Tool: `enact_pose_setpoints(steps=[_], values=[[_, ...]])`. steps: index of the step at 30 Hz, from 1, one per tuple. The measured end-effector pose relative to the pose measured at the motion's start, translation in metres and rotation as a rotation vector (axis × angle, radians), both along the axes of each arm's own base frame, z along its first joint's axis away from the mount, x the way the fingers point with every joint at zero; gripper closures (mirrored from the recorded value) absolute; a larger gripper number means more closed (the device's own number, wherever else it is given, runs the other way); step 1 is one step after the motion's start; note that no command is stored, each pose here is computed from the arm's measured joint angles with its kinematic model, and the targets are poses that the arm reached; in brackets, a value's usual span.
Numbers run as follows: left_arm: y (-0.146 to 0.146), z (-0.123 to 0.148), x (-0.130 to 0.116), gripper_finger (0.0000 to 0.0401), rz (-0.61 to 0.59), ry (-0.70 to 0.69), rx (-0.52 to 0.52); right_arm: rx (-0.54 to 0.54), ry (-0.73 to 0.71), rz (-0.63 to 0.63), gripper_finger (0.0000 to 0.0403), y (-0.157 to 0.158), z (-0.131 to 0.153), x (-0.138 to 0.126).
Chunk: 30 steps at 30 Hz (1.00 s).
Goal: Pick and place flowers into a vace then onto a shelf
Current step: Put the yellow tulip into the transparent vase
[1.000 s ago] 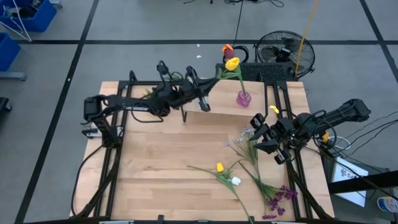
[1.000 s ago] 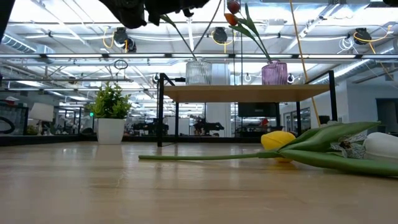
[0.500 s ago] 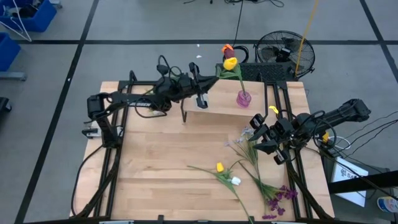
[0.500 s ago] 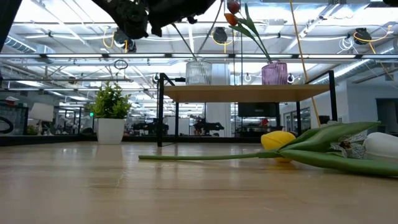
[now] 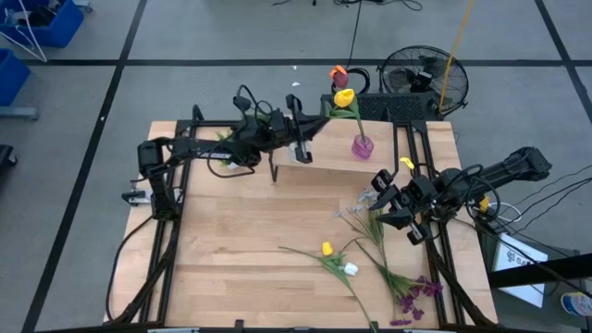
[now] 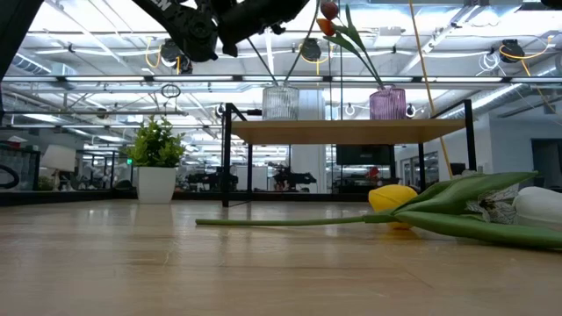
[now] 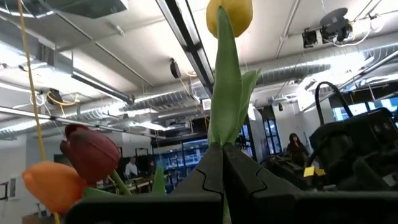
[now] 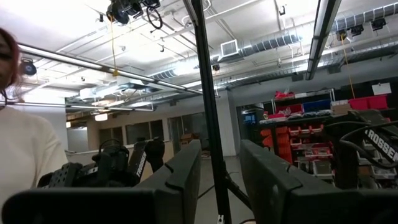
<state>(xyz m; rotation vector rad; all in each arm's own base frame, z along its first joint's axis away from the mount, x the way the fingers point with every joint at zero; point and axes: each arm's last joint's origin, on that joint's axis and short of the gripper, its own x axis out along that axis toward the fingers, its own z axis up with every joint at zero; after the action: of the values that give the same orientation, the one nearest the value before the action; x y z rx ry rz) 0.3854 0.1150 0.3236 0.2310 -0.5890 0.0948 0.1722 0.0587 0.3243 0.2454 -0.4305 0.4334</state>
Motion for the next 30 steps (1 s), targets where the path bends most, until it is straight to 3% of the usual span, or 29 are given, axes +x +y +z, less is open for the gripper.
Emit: enact_pose_setpoints(steps=[7,12,19,30], values=[[0.003,-0.012,0.007,0.0393,-0.007,0.123,-0.142,0.0,0.0,0.002,0.0298,0.0,0.0,0.0],[0.002,-0.014,0.008,0.0398,0.024,0.151,-0.111,-0.001,0.0,0.004,0.0298,0.0,0.0,0.0],[0.004,-0.014,0.008,0.035,-0.006,0.126,-0.282,-0.005,0.013,0.004,0.0298,0.0,-0.005,0.0],[0.003,0.0,0.0,0.0316,0.018,0.079,-0.31,0.008,0.017,-0.024,0.0298,-0.001,-0.005,0.001]])
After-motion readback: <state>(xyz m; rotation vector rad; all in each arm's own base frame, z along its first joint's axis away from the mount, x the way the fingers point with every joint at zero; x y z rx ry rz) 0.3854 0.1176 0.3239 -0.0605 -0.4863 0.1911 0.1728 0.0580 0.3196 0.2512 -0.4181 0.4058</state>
